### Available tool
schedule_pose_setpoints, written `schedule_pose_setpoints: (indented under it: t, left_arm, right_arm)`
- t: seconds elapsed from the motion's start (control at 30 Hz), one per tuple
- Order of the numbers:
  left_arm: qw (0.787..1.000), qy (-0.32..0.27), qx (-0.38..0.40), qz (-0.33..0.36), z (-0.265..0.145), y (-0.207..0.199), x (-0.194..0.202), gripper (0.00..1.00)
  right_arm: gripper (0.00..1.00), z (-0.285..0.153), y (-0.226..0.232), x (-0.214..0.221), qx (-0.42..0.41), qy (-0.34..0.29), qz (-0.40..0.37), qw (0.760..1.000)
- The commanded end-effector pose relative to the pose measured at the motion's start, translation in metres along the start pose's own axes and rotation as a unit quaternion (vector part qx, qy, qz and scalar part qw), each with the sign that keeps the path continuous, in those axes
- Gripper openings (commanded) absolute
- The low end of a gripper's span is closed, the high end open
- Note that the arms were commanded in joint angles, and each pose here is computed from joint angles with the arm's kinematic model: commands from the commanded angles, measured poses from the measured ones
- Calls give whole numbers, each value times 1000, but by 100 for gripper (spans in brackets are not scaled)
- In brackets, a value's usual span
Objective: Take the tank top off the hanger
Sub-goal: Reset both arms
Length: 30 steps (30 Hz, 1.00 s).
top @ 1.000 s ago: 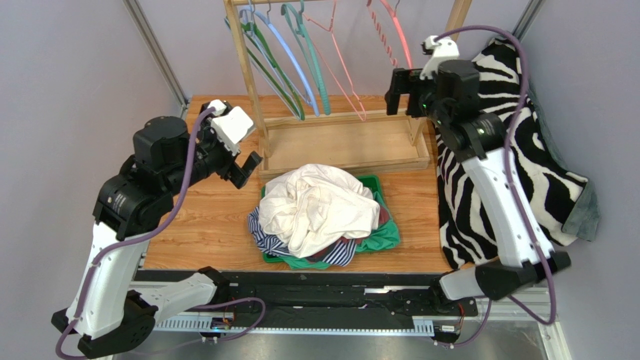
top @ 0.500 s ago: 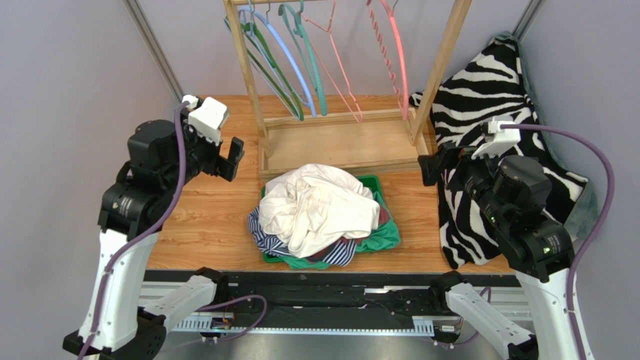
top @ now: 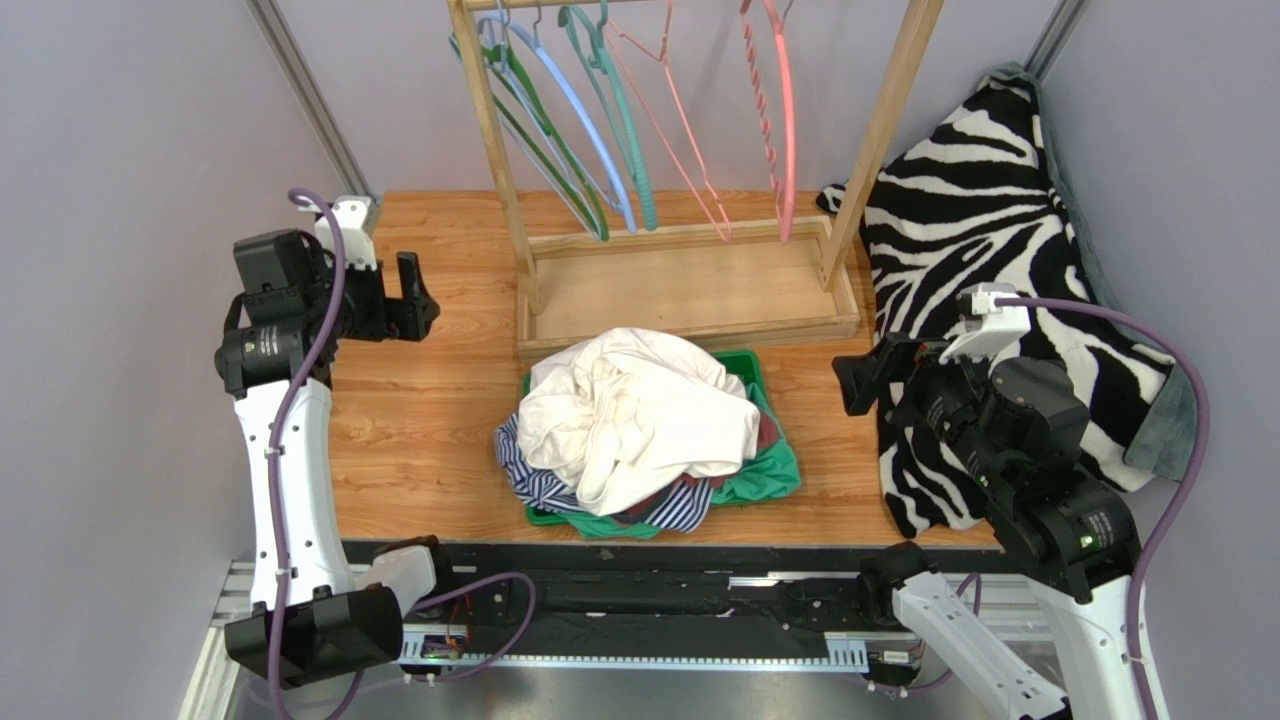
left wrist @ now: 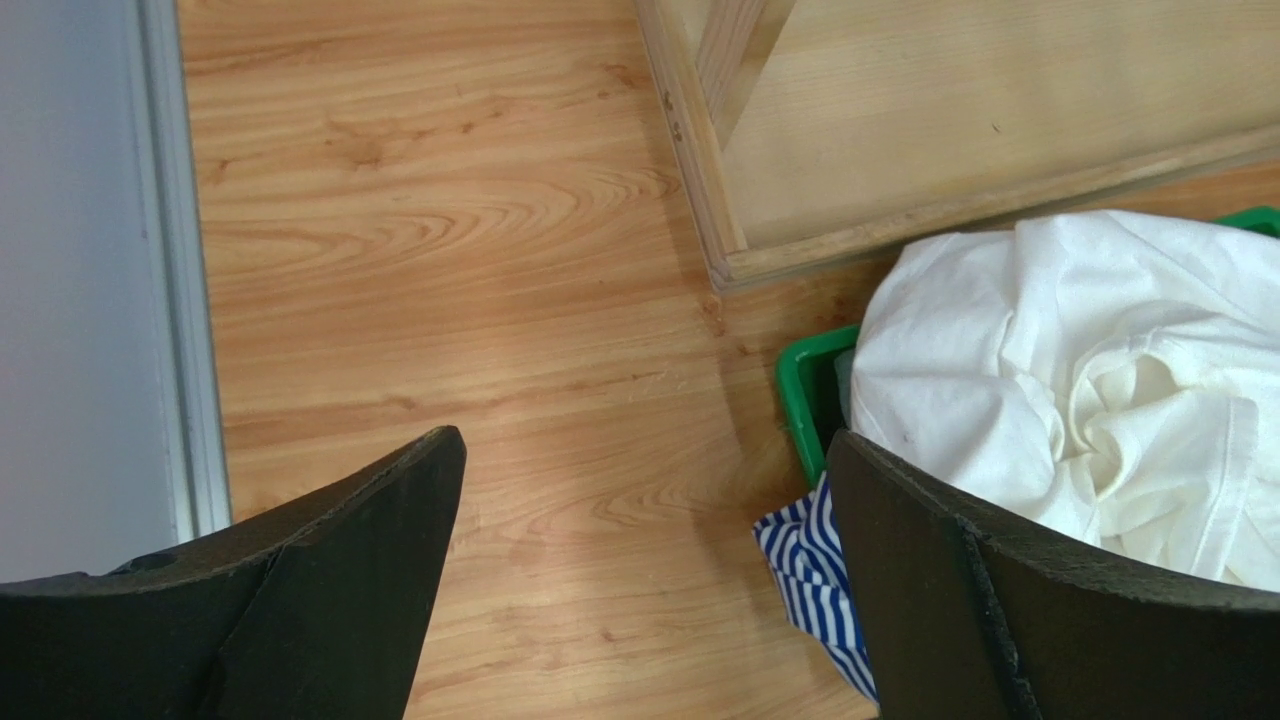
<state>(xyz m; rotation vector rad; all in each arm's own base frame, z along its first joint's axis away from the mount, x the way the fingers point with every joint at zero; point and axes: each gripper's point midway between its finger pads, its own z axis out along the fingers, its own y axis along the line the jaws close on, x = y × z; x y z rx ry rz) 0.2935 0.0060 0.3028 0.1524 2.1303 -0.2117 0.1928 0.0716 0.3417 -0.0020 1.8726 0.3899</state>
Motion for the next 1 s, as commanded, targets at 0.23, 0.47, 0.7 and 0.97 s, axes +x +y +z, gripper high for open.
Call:
schedule_pose_setpoints:
  t: [0.23, 0.47, 0.7, 0.97]
  left_arm:
    - [999, -7, 32, -38, 15, -6, 23, 99]
    - [997, 26, 9, -66, 48, 16, 52, 99]
    - [997, 34, -5, -68, 51, 39, 60, 99]
    - [999, 12, 0, -31, 41, 34, 54, 99]
  right_arm:
    - [100, 22, 13, 6, -26, 16, 26, 999]
    - [100, 34, 13, 7, -20, 33, 18, 999]
    - [100, 44, -8, 6, 39, 37, 2, 999]
    - [100, 59, -8, 18, 38, 53, 0, 998]
